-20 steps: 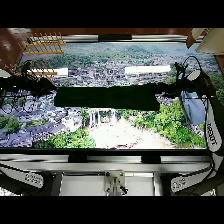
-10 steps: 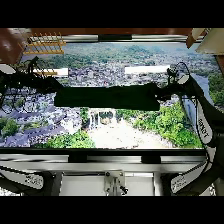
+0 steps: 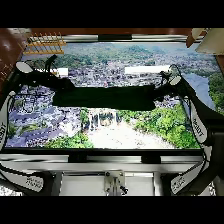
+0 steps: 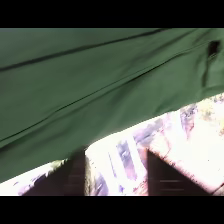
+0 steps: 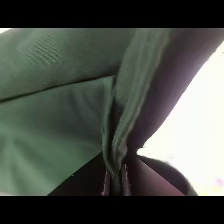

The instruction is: Fold the shirts.

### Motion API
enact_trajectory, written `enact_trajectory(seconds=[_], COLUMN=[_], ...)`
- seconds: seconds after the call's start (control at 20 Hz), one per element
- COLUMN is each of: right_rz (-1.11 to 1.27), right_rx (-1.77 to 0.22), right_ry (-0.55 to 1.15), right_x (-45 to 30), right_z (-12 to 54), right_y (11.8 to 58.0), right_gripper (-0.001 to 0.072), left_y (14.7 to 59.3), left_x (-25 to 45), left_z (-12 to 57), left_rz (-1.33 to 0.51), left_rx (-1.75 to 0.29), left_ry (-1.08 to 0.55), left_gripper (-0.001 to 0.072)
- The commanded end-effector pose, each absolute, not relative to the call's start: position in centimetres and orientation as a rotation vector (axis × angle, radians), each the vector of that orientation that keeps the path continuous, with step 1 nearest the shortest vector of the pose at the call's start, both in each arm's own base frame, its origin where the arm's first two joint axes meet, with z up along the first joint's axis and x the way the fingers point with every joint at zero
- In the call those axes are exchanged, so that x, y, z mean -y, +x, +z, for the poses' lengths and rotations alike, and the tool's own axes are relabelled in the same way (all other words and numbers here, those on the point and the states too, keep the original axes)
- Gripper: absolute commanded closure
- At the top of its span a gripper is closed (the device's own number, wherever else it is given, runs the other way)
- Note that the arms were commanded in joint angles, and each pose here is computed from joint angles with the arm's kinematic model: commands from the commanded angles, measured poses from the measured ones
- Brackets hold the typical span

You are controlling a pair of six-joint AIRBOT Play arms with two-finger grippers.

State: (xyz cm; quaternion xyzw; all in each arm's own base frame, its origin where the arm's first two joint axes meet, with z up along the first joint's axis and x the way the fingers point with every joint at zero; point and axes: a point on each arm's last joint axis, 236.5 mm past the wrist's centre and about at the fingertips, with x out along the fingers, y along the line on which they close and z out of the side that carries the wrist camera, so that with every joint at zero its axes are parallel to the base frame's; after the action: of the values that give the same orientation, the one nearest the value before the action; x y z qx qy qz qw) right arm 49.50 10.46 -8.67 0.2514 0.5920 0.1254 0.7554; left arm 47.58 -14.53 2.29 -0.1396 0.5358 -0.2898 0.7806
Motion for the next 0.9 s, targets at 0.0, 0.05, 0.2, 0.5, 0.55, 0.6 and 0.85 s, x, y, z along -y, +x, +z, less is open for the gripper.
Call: enact_trajectory(seconds=[0.0, 0.05, 0.2, 0.5, 0.55, 0.6, 0.85], right_rz=[0.317, 0.34, 0.415, 0.472, 0.466, 0.465, 0.472], right_rx=[-1.211, -1.186, -1.167, -1.096, -1.069, -1.044, -0.998], right_ry=[0.577, 0.565, 0.534, 0.517, 0.532, 0.546, 0.495], right_x=[-11.4, -11.6, -13.1, -14.0, -14.0, -14.2, -15.6], right_z=[-3.5, -1.2, 5.1, 15.2, 16.8, 18.2, 21.1], right_y=[49.9, 49.4, 46.4, 40.2, 39.5, 38.8, 35.9], right_gripper=[0.0638, 0.0639, 0.0638, 0.0638, 0.0638, 0.0638, 0.0638], left_y=[47.2, 47.0, 45.4, 43.0, 42.8, 42.4, 38.2], left_x=[19.1, 20.7, 27.4, 37.6, 38.4, 39.3, 46.0], left_z=[2.1, 1.6, -1.6, -1.9, -1.9, -2.0, -2.1], left_rz=[-0.684, -0.7, -0.748, -0.853, -0.857, -0.863, -0.935], left_rx=[-1.139, -1.141, -1.2, -1.169, -1.158, -1.149, -1.139], left_ry=[-0.252, -0.246, -0.31, -0.452, -0.445, -0.436, -0.455], left_gripper=[0.0637, 0.0676, 0.0677, 0.0677, 0.0677, 0.0678, 0.0677])
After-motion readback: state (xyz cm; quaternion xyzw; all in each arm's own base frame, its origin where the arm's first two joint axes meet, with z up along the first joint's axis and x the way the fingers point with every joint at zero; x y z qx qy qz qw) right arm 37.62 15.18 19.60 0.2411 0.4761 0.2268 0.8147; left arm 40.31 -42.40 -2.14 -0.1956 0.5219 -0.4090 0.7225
